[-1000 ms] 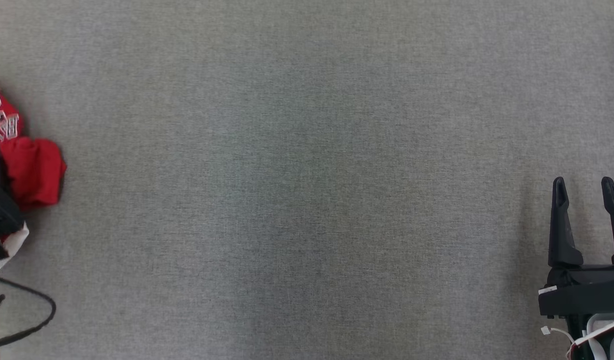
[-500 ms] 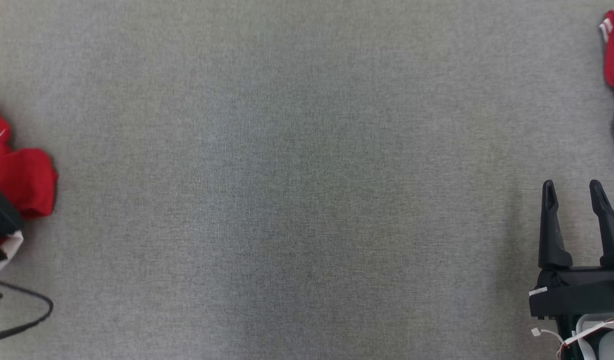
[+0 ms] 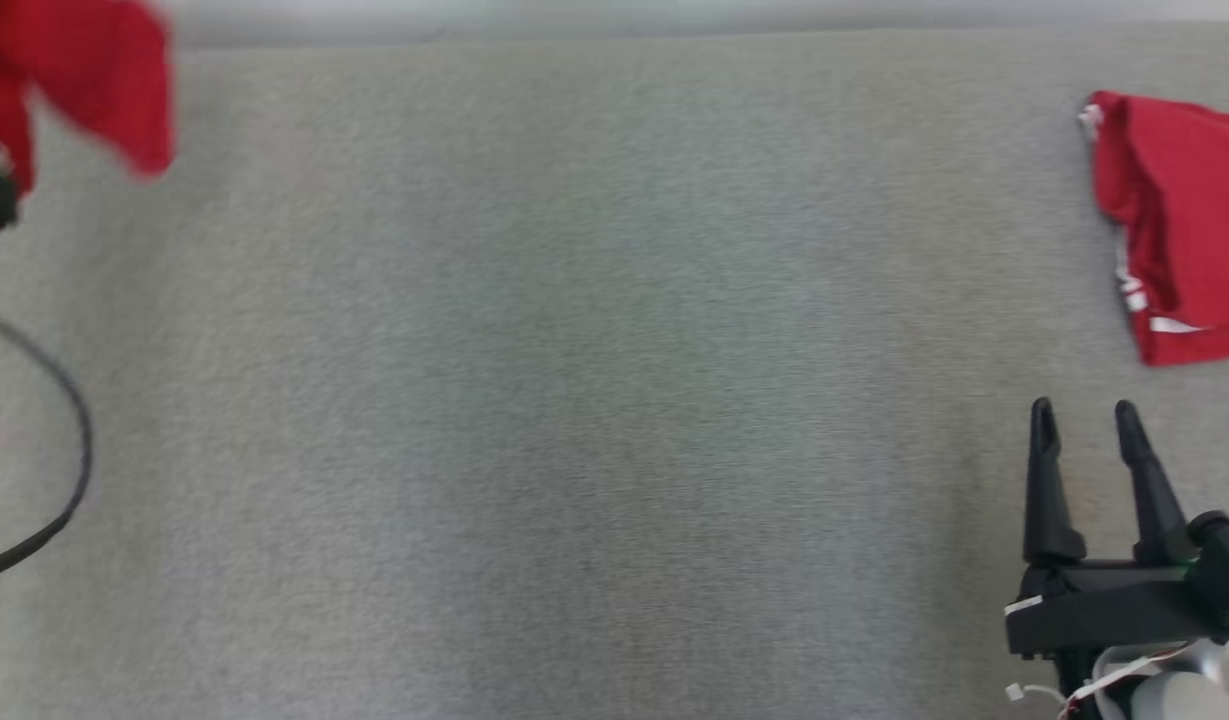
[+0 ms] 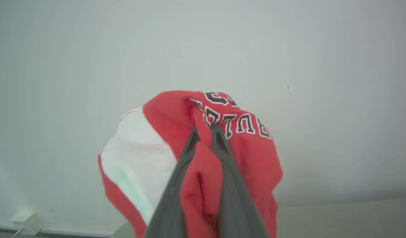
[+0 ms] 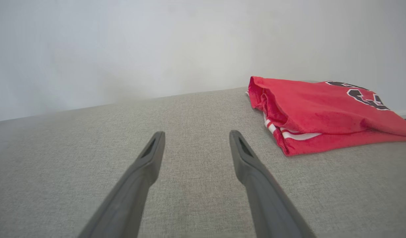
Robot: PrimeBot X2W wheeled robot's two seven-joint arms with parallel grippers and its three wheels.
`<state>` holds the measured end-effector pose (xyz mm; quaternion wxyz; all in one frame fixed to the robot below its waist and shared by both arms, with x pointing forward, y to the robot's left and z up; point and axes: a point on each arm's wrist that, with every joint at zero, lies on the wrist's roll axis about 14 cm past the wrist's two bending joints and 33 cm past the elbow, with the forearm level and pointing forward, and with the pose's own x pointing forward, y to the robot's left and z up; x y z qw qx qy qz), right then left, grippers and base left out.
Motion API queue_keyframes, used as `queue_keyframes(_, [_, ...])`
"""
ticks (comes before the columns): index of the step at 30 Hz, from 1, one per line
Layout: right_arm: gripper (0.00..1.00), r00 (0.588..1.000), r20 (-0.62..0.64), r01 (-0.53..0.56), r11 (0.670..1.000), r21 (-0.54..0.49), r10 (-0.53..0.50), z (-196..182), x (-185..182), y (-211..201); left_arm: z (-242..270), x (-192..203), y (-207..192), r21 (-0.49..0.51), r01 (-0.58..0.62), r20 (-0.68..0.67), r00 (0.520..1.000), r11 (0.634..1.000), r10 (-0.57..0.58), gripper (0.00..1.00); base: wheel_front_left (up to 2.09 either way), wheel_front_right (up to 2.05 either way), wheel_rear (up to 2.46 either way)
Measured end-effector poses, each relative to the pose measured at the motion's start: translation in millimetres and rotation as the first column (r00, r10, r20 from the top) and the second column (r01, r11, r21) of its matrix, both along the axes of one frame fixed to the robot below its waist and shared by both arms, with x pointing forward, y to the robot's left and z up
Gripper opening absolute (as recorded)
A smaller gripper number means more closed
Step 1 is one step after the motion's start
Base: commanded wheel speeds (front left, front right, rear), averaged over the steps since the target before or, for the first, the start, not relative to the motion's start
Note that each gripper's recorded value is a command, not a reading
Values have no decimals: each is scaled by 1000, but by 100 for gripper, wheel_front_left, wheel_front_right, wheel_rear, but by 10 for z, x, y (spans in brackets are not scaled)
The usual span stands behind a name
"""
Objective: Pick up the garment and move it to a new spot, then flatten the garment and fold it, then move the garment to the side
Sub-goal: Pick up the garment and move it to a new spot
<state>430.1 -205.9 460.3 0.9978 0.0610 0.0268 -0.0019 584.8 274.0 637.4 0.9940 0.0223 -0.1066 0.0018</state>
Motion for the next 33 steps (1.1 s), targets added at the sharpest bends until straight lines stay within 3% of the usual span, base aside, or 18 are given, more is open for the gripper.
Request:
queue_keyframes(5, [100, 999, 1, 50, 999, 19, -50, -10, -147, -126, 494, 93, -841, 23, 189, 118, 975, 982, -190, 0, 0, 0, 0])
queue_keyframes(9, [100, 995, 0, 102, 994, 30, -102, -15, -277, -272, 730, 83, -1606, 30, 350, 164, 922, 936, -350, 0, 0, 0, 0])
queue_keyframes(17, [100, 978, -10, 207, 978, 34, -207, -21, -528, -584, 704, -193, -3047, 16, 639, 168, 757, 769, -632, 0, 0, 0, 0])
queue_keyframes(22, [100, 965, -15, 264, 964, 35, -263, -17, -676, -750, 293, -390, -3491, -43, 724, 103, 689, 688, -718, 0, 0, 0, 0])
queue_keyframes(25, [100, 960, -8, 281, 959, 35, -281, 10, -712, -805, -18, -464, -3544, -113, 726, 54, 686, 678, -725, 0, 0, 0, 0])
queue_keyframes(33, [100, 972, 4, 235, 971, 52, -235, 25, -577, -657, -1255, -750, -3324, -275, 629, -202, 701, 727, -684, 0, 0, 0, 0])
